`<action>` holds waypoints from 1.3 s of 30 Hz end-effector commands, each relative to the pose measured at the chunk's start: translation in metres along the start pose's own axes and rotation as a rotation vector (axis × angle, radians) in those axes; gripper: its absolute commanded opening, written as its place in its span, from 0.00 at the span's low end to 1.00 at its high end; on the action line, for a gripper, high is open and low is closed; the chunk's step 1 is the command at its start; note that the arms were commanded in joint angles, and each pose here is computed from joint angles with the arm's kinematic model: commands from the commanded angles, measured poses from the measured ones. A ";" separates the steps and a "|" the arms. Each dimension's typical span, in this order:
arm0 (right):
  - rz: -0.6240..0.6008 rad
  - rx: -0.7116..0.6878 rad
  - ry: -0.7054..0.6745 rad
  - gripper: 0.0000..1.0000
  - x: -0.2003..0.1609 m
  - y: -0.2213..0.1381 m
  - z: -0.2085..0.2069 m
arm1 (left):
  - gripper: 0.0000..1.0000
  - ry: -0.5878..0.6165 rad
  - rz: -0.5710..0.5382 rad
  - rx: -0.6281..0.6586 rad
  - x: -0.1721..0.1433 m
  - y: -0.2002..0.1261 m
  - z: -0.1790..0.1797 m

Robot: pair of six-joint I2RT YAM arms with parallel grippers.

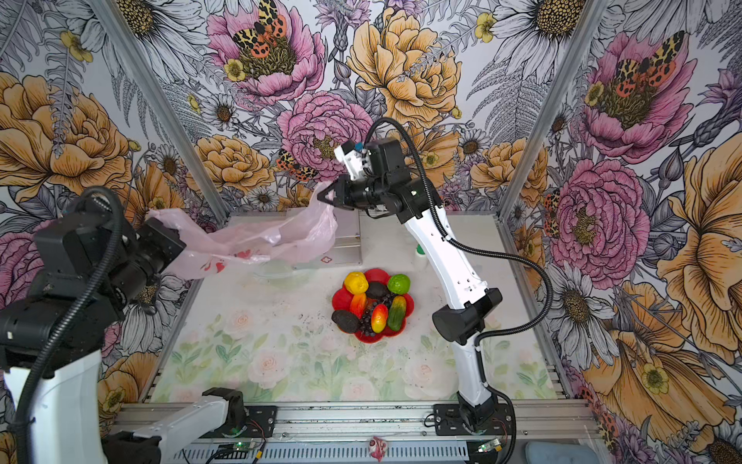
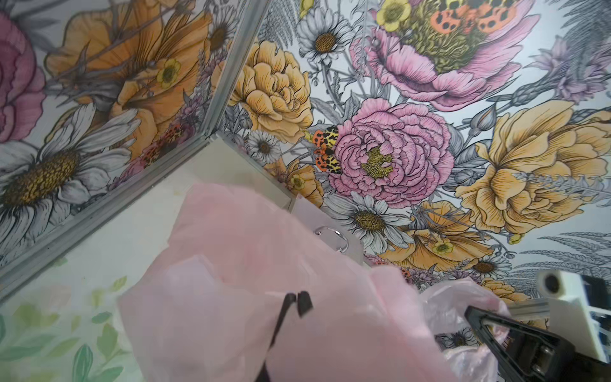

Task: Place the fruits into the plastic bag
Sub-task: Shake the plastic bag at the middle-left of the table.

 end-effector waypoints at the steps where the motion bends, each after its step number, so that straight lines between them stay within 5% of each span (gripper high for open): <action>1: -0.415 0.103 -0.217 0.00 0.079 -0.052 0.060 | 0.00 0.117 -0.100 -0.036 0.047 0.030 -0.035; 7: -0.706 0.308 -0.443 0.00 0.113 -0.113 0.141 | 0.00 0.120 -0.380 -0.312 0.117 -0.004 -0.095; 13: -0.633 0.395 -0.549 0.00 0.085 -0.144 0.183 | 0.00 0.277 -0.563 -0.419 0.109 -0.068 -0.125; 16: -0.465 0.391 -0.507 0.00 0.053 -0.121 0.171 | 0.00 0.321 -0.505 -0.394 0.079 -0.075 -0.109; 18: -0.299 0.321 -0.431 0.00 0.020 -0.087 0.130 | 0.00 0.310 -0.440 -0.248 0.047 -0.066 -0.071; 22: 0.057 0.001 -0.218 0.00 -0.076 -0.021 -0.020 | 0.00 0.198 -0.293 0.098 -0.038 -0.043 0.034; 25: 0.228 -0.182 -0.107 0.00 -0.139 -0.002 -0.107 | 0.09 0.183 -0.149 0.134 -0.112 -0.017 0.067; 27: 0.261 -0.241 -0.068 0.00 -0.156 0.003 -0.132 | 0.45 0.146 -0.039 0.129 -0.154 0.002 0.076; 29: 0.267 -0.259 -0.060 0.00 -0.158 0.007 -0.140 | 0.55 0.081 0.036 0.144 -0.177 0.013 0.087; 39: 0.188 -0.228 -0.055 0.00 -0.132 0.003 -0.113 | 0.70 0.025 0.257 0.164 -0.193 0.013 0.112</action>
Point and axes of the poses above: each gripper's point midway between its finger pads, its own y axis out along the fingers, its own z axis along the line the jaws close on, x = y × z, the point moved 2 cm from there along -y, back along the fingers, and after that the axes turned 11 degrees about y, right-handed, at the moved point
